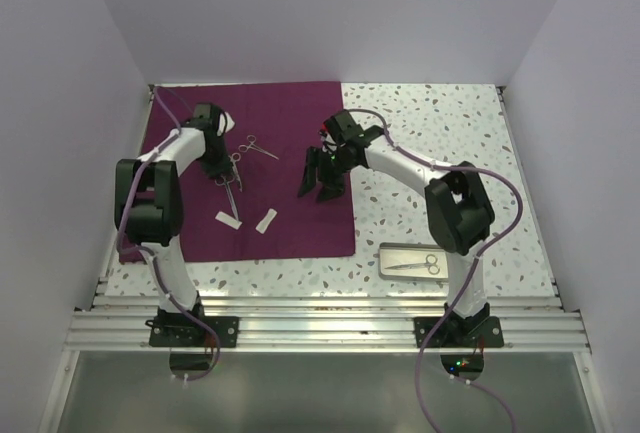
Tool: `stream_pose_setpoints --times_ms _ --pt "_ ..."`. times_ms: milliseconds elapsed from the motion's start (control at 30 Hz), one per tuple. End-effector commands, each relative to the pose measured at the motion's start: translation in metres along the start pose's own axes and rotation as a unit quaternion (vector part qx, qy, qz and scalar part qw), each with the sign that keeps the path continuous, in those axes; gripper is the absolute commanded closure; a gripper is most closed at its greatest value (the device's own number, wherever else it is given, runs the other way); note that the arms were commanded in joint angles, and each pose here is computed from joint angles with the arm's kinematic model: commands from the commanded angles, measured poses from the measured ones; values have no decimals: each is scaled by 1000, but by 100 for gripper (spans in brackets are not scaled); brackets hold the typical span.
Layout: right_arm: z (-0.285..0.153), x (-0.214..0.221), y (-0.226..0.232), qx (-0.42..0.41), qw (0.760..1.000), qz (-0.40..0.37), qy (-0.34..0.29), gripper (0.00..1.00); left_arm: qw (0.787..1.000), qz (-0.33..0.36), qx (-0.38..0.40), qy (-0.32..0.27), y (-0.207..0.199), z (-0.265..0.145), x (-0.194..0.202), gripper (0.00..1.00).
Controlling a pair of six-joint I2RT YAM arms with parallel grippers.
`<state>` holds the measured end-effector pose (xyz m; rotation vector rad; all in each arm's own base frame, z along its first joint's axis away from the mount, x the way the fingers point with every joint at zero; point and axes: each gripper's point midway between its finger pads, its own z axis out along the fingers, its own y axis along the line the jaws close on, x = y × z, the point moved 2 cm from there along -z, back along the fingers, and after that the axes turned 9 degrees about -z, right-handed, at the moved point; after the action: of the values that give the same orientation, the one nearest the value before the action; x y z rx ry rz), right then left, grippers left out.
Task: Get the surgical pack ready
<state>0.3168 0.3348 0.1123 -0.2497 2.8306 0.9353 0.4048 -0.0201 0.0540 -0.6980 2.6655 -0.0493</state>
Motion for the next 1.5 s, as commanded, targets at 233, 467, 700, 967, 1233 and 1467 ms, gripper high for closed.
stream_pose_setpoints --times_ms 233,467,700,967,1233,1467 --pt "-16 -3 1 -1 1000 -16 -12 41 1000 0 -16 -18 -3 14 -17 77" --pt "-16 -5 1 1 1000 -18 -9 41 1000 0 -22 -12 -3 23 -15 69" --pt "-13 -4 -1 3 1000 -17 -2 41 1000 11 -26 9 0 42 -6 72" --pt "-7 -12 11 -29 999 -32 -9 42 1000 20 -7 0 -2 29 -7 100" --pt "14 -28 65 -134 983 -123 -41 34 999 7 38 -21 -13 -21 -13 100" --pt "56 -41 93 -186 973 -126 -55 32 999 0 49 -12 -9 -34 0 100"
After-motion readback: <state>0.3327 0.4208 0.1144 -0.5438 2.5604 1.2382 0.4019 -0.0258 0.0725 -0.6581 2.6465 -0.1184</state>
